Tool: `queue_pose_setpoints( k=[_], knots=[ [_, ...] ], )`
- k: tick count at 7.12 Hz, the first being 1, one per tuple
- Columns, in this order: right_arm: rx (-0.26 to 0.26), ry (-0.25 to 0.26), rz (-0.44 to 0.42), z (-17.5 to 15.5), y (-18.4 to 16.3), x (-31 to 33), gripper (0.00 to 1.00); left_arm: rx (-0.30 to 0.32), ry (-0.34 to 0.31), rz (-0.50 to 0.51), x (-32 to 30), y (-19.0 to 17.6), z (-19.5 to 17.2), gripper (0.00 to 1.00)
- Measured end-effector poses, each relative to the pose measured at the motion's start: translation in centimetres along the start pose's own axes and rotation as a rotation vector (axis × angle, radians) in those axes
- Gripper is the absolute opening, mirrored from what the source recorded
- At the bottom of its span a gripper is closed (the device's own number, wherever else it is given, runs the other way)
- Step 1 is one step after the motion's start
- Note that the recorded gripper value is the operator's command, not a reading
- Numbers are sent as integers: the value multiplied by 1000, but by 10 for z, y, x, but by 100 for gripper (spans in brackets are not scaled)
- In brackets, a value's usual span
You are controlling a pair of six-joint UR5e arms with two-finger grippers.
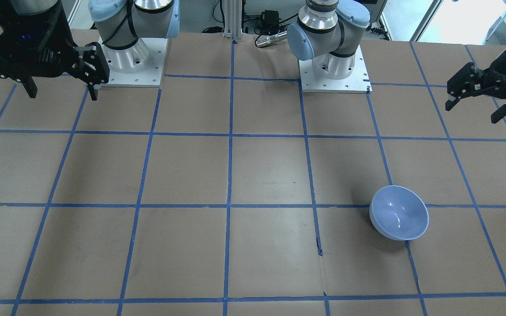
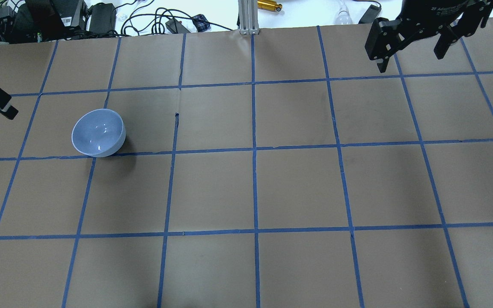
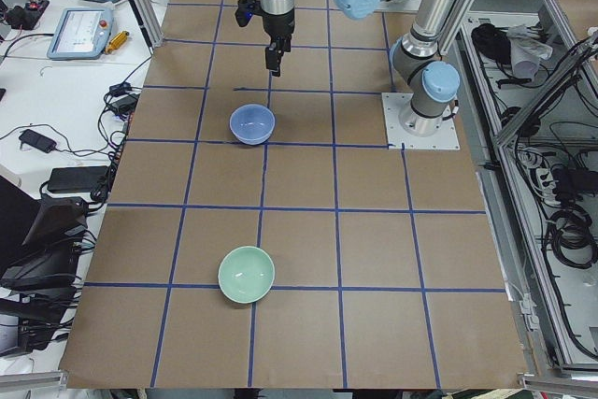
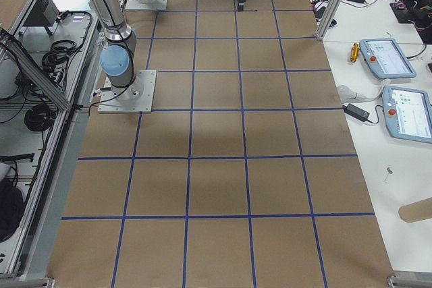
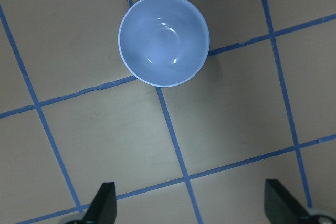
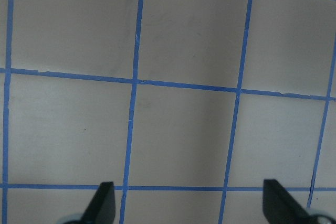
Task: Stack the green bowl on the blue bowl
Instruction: 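Move the left gripper back toward the robot, away from the blue bowl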
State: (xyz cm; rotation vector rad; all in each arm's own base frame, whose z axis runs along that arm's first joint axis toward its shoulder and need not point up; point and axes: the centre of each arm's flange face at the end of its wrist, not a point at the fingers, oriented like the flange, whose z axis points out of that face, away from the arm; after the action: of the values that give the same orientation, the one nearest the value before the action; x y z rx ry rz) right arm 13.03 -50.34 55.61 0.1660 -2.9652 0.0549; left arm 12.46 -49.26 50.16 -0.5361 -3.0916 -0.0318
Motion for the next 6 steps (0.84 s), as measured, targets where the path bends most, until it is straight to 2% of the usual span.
queue_pose_setpoints(
  k=[4,6],
  knots=[
    [0,0,0,0,0,0,100,6,-26,276,-83,28,24,100],
    [0,0,0,0,0,0,100,11,-48,334,-127,43,41,100]
  ],
)
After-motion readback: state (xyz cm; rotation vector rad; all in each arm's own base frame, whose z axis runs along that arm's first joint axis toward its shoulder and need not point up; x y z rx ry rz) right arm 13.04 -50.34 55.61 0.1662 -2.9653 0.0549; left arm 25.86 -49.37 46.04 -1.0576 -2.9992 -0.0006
